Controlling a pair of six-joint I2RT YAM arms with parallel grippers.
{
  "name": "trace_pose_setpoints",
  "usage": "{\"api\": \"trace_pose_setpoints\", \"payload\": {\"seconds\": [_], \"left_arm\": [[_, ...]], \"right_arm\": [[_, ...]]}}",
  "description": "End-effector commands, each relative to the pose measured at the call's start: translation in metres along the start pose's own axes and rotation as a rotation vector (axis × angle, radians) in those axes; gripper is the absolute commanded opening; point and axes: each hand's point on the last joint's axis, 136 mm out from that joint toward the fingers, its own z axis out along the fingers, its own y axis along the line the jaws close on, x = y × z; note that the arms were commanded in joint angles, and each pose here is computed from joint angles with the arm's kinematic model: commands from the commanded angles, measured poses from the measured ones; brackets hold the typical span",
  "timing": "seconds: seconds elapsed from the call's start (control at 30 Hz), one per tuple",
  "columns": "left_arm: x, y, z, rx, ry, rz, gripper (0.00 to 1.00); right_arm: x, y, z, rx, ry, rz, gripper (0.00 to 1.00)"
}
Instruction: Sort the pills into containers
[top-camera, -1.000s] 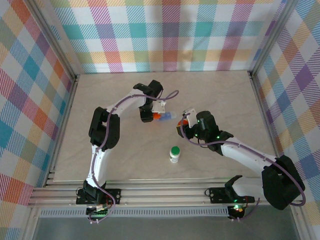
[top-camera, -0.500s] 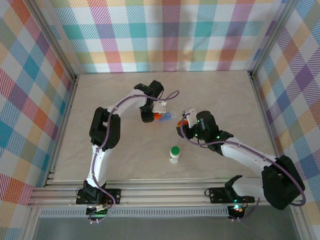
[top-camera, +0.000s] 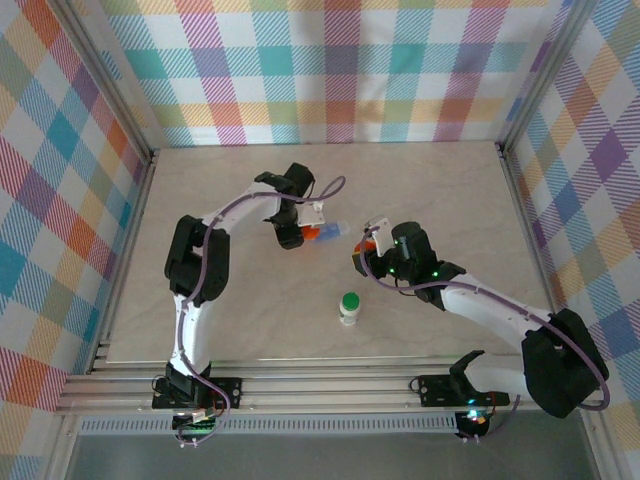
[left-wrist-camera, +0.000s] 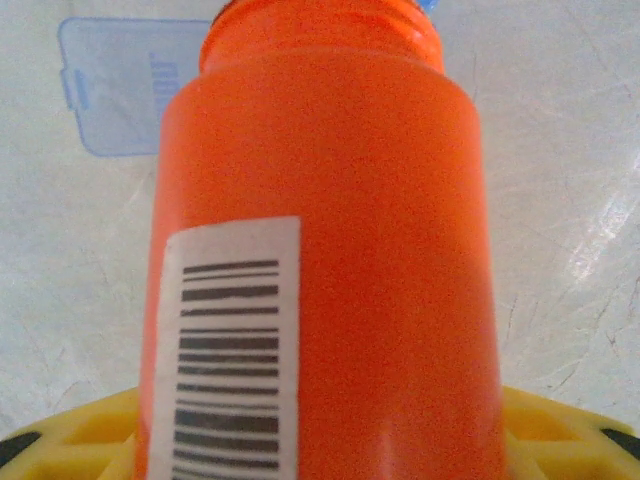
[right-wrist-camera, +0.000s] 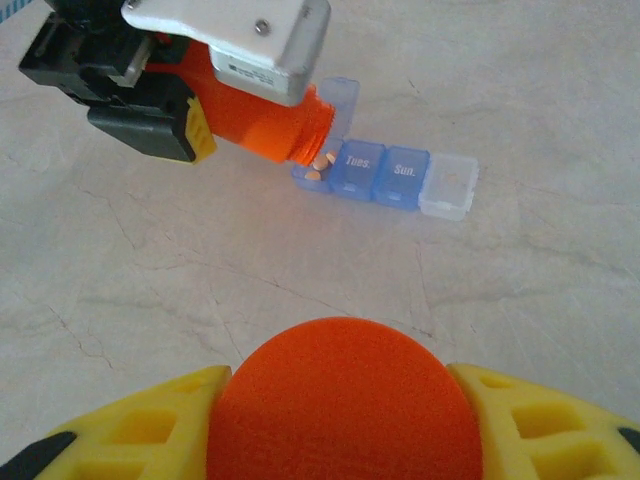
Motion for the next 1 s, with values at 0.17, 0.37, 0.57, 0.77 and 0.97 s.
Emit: {"api": "trace_pose_setpoints", "payload": {"seconds": [0.17,0.37,0.57,0.77,0.97], "left_arm": [[-0.005,0.007,-0.024,-0.028,-0.140,-0.094,0.00],[-0.013,0.008,-0.030,-0.028,-0.247,-0.170,0.00],[-0.011,0.007,-0.027,-0.028,-0.275,-0.205,0.00],[-0.014,0.008,-0.037,-0.033,-0.381,-0.264,0.00],[-0.014,0.003,-0.048,-0.040,-0.492,-0.323,0.00]], "right_arm": [[-0.015,0.002,0.000,-0.014,-0.029,0.012,0.08],[-0.014,0.002,0.000,-0.012,-0.026,0.008,0.08],[-0.014,0.002,0.000,-0.012,-0.029,0.010,0.08],[-0.014,0.001,0.001,-0.009,-0.025,0.007,0.09],[-0.011,-0.001,0.003,0.003,-0.015,0.004,0.08]]}}
